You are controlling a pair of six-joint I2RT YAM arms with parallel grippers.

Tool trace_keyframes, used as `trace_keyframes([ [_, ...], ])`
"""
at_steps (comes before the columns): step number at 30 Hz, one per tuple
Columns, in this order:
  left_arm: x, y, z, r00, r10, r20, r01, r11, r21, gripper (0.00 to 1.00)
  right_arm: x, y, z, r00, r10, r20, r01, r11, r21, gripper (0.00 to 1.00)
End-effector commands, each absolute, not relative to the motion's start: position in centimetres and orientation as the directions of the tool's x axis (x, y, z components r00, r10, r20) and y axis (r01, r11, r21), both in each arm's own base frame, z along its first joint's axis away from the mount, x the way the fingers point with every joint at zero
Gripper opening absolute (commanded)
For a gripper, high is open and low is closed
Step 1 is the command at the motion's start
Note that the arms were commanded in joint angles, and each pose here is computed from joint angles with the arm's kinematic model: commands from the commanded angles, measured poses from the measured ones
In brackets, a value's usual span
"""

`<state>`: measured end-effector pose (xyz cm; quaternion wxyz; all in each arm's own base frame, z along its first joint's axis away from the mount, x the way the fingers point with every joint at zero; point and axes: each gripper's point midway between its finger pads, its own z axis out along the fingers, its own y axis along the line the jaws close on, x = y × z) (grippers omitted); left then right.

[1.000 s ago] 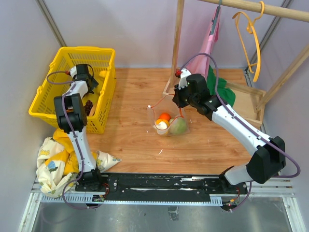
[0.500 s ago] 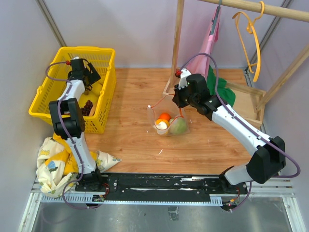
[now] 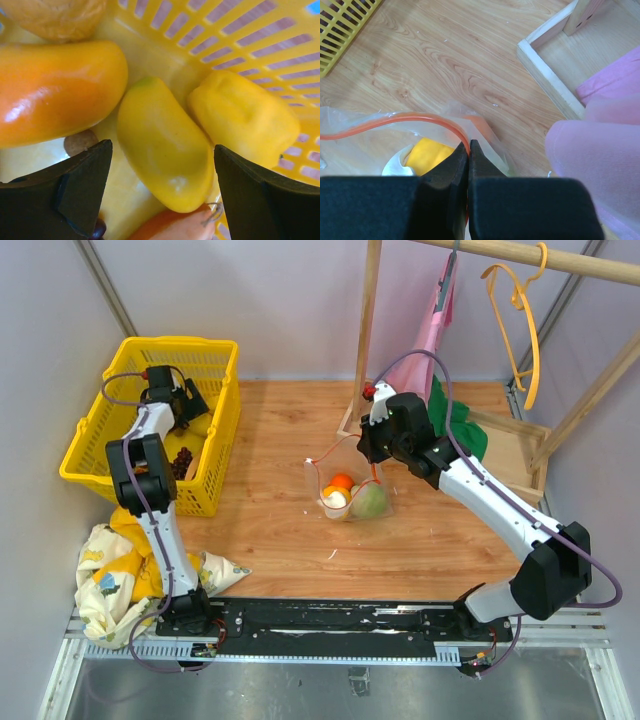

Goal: Place the food in the zip-top bag and seal the zipper
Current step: Pick up the fake fruit from the bin.

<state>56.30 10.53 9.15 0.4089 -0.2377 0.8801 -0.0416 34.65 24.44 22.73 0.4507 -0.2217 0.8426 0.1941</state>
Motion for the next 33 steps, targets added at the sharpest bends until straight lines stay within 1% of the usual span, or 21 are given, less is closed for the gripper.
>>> trace_keyframes([
  [1, 56.6, 10.8, 7.1, -0.541, -0.536, -0.648, -0.454, 0.835, -0.312, 0.86, 34.8, 24.0, 22.7, -0.493, -0.197, -0.847, -0.548, 0.827, 0.127, 0.01],
  [5, 57.0, 10.7, 5.7, -0.513, -0.58, -0.632, -0.486, 0.804, -0.343, 0.86, 34.8, 24.1, 22.5, -0.495, -0.2, -0.846, -0.551, 0.825, 0.127, 0.01],
  [12, 57.1, 11.2, 4.0, -0.503, -0.587, -0.634, -0.507, 0.795, -0.333, 0.78, 34.8, 24.1, 22.5, -0.495, -0.2, -0.846, -0.553, 0.823, 0.129, 0.01],
  [13, 57.1, 11.2, 3.8, -0.506, -0.584, -0.635, -0.507, 0.797, -0.329, 0.76, 34.8, 24.2, 22.5, -0.495, -0.2, -0.846, -0.554, 0.822, 0.13, 0.01],
  [16, 56.9, 11.0, 4.0, -0.52, -0.569, -0.637, -0.486, 0.81, -0.327, 0.56, 34.8, 24.2, 22.5, -0.495, -0.199, -0.846, -0.556, 0.821, 0.133, 0.01],
  [18, 56.8, 10.7, 4.7, -0.522, -0.564, -0.64, -0.47, 0.816, -0.336, 0.49, 34.8, 24.3, 22.5, -0.496, -0.197, -0.846, -0.557, 0.819, 0.136, 0.01],
  [26, 55.6, 10.0, 9.9, -0.478, -0.54, -0.692, -0.418, 0.833, -0.362, 0.38, 34.4, 24.1, 23.2, -0.487, -0.185, -0.853, -0.555, 0.82, 0.14, 0.01],
  [33, 54.2, 9.0, 15.0, -0.425, -0.532, -0.732, -0.362, 0.841, -0.401, 0.3, 33.9, 24.2, 23.7, -0.477, -0.176, -0.861, -0.57, 0.808, 0.15, 0.01],
])
